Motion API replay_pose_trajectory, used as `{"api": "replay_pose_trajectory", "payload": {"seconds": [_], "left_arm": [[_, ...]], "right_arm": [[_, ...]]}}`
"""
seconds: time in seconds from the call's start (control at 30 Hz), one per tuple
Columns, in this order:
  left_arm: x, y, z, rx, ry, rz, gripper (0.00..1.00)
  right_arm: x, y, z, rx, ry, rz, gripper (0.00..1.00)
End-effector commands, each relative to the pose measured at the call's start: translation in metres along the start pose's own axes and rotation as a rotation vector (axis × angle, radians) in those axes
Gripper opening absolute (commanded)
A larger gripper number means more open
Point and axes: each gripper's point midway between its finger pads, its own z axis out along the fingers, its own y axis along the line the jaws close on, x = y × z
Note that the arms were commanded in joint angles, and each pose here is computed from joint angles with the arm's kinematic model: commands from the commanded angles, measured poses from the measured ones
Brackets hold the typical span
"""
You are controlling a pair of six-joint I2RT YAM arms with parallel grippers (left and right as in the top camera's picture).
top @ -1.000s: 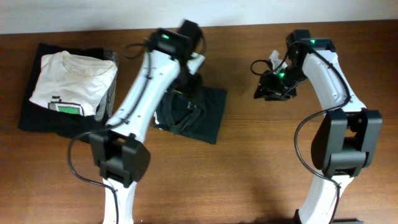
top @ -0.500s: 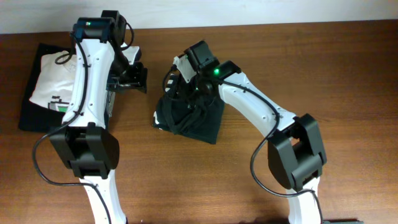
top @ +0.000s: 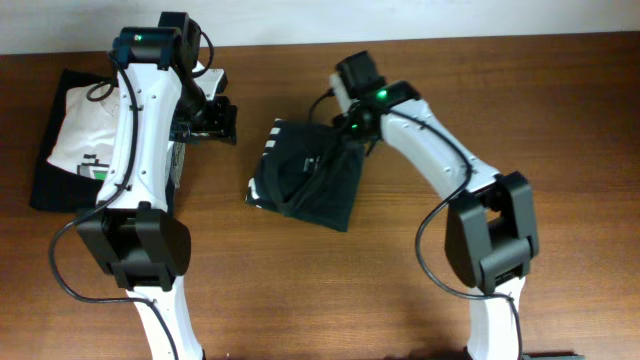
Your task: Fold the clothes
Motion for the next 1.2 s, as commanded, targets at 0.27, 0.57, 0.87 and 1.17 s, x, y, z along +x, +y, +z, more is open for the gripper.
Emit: {"api": "replay_pose_trajectory", "payload": {"seconds": [0.27,0.57,0.87,1.17], "left_arm": [[-0.003,-0.002,-0.019,0.007,-0.06,0.019,0.78],[-0.006,0.006,-0.02,-0.035,-0.072,0.026,0.81],[-0.006,0.007,-0.02,-0.039,-0.071,0.026,0.81],[-0.006,0.007,-0.02,-0.039,-0.074,0.026,0.87]], "right_arm": [[0.036,0.047,-0.057,-0.573,0.144,0.113,0.53],[0.089,0.158,-0.017,-0.452,0.298,0.103,0.54],[0.067,0.123,-0.049,-0.432,0.162,0.13,0.04],[0.132,0.026,-0.054,-0.153,0.385,0.288,0.41]]}}
